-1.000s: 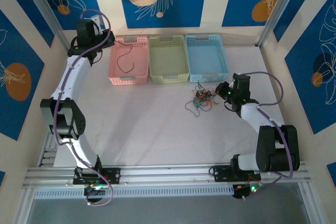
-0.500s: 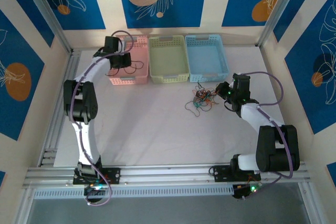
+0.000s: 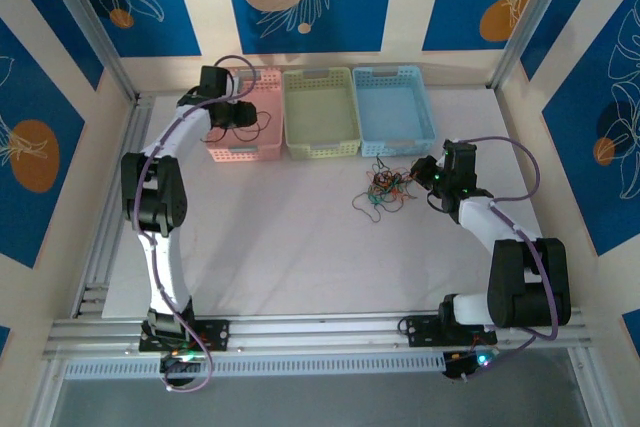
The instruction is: Untangle the cables
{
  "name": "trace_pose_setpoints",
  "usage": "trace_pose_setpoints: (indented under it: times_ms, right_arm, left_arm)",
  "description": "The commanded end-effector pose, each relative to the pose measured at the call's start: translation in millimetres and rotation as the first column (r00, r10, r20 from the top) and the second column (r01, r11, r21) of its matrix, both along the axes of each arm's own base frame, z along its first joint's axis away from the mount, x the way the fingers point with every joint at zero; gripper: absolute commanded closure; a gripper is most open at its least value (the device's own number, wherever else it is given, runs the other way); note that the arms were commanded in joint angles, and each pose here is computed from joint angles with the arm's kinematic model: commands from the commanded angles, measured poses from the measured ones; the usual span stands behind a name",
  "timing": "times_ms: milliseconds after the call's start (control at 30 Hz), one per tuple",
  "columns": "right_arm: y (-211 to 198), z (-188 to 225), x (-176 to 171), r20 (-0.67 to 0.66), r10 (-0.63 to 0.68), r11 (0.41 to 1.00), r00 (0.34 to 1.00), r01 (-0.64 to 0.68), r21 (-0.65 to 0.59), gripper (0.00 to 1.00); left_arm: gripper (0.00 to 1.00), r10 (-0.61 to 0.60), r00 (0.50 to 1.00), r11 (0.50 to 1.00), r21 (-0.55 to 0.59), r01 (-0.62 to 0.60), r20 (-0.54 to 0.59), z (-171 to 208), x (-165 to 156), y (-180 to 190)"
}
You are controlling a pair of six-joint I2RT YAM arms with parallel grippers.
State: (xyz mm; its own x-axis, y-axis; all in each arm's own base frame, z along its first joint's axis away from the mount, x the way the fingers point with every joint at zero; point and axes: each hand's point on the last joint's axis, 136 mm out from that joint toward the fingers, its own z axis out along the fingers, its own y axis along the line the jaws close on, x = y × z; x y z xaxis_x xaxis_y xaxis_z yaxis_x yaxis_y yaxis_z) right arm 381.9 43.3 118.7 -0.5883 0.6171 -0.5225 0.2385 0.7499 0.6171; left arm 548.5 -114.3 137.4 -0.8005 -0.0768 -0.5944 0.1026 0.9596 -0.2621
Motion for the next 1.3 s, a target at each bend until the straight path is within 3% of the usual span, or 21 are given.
trace_pose_setpoints:
  times_ms: [0,267,367,467,567,733,867,1033,1133,1267]
  right_arm:
    - [0,6,6,0.014,0.013,1.000,1.000,-0.013,-0.005,1.00]
    - [0,7,5,0.018,0.013,1.000,1.000,-0.013,-0.003,1.00]
    - [2,7,5,0.022,0.019,1.000,1.000,-0.019,0.000,1.00]
    - [6,10,5,0.032,0.033,0.999,0.999,-0.033,0.013,1.00]
    - [25,21,6,0.075,0.113,0.992,0.991,-0.117,0.046,1.00]
    - [93,61,0,0.190,0.363,0.927,0.912,-0.374,0.026,1.00]
    - [175,107,-37,0.291,0.632,0.759,0.719,-0.650,-0.042,1.00]
    - [241,145,-102,0.356,0.793,0.566,0.494,-0.814,-0.129,1.00]
    - [246,149,-116,0.366,0.801,0.551,0.474,-0.822,-0.140,1.00]
    - [231,109,-98,0.262,0.771,0.621,0.581,-0.777,-0.102,1.00]
  left_arm:
    - [0.35,-0.023,0.999,1.000,0.003,0.023,0.032,35,-4,-8]
    - [0.27,0.053,0.994,0.994,0.092,-0.061,0.095,105,-25,15]
    - [0.27,0.057,0.990,0.995,0.069,-0.067,0.131,136,-44,16]
    - [0.28,0.007,0.985,1.000,-0.023,-0.004,0.170,161,-81,-4]
    - [0.27,-0.092,0.968,0.985,-0.118,0.122,0.232,173,-140,-38]
    - [0.31,-0.195,0.944,0.920,-0.284,0.271,0.267,145,-237,-73]
    - [0.31,-0.272,0.928,0.862,-0.364,0.352,0.254,109,-295,-88]
    - [0.32,-0.301,0.929,0.845,-0.393,0.364,0.214,78,-332,-92]
    - [0.32,-0.281,0.937,0.847,-0.405,0.344,0.209,71,-338,-88]
    - [0.33,-0.287,0.945,0.856,-0.400,0.327,0.156,52,-335,-91]
